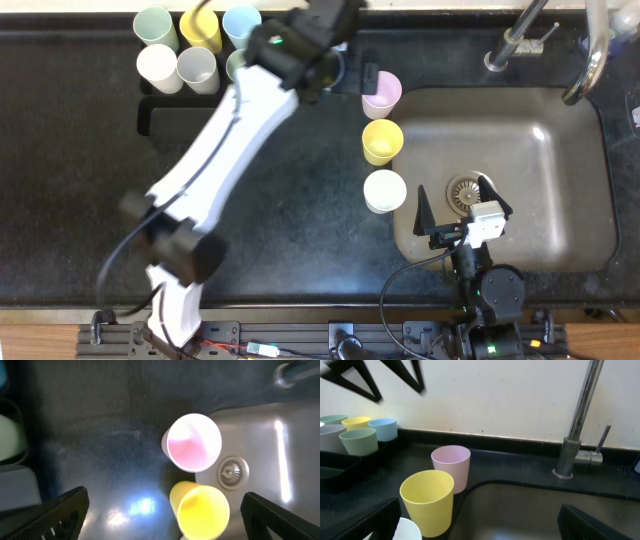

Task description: Store Cups

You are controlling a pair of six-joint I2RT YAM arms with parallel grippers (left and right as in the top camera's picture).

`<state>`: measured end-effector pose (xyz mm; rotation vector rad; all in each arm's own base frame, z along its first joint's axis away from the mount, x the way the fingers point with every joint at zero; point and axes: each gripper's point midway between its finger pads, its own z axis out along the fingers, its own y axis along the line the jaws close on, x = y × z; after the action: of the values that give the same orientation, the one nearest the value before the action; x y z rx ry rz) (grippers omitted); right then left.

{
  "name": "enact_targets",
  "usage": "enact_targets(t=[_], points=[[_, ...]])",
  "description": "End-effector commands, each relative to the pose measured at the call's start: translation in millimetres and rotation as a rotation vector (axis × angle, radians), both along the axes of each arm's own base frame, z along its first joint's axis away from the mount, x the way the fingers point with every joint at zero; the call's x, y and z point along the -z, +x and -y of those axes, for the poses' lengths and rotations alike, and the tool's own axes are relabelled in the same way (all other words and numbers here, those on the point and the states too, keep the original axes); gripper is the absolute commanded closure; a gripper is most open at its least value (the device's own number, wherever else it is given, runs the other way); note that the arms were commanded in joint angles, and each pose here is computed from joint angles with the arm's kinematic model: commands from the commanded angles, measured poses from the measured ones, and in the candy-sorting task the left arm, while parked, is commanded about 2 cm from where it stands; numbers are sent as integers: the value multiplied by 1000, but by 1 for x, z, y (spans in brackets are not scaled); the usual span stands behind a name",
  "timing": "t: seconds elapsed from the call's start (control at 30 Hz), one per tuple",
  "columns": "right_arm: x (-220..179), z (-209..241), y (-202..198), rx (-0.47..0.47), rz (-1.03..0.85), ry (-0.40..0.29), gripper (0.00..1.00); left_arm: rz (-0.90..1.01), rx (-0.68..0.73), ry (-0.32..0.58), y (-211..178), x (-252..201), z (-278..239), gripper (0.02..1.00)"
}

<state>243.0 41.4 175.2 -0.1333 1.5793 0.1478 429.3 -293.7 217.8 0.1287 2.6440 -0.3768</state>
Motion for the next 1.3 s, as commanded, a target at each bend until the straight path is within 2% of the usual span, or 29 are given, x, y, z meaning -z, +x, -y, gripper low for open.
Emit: enact_targets(t=[0.03,0.4,0.8,0.9,1.0,1.17,1.3], points=[[3,1,0,3,2,-4,3,-4,-126,50,22,14,-3,18],[3,1,0,3,2,-4,3,-44,-168,84,49,79,10,45],[3,1,0,3,2,-4,3,-59,-178,92,62,116,16,60],[3,1,0,3,2,-4,5,-89,-168,93,60,129,19,112],[3,1,0,3,2,-4,5,-101,-163,100,59,136,19,242],[3,1,0,3,2,-4,3,-96,-154,88,59,135,23,351],[3,1,0,3,2,-4,5,-98,-144,74,58,134,28,509]])
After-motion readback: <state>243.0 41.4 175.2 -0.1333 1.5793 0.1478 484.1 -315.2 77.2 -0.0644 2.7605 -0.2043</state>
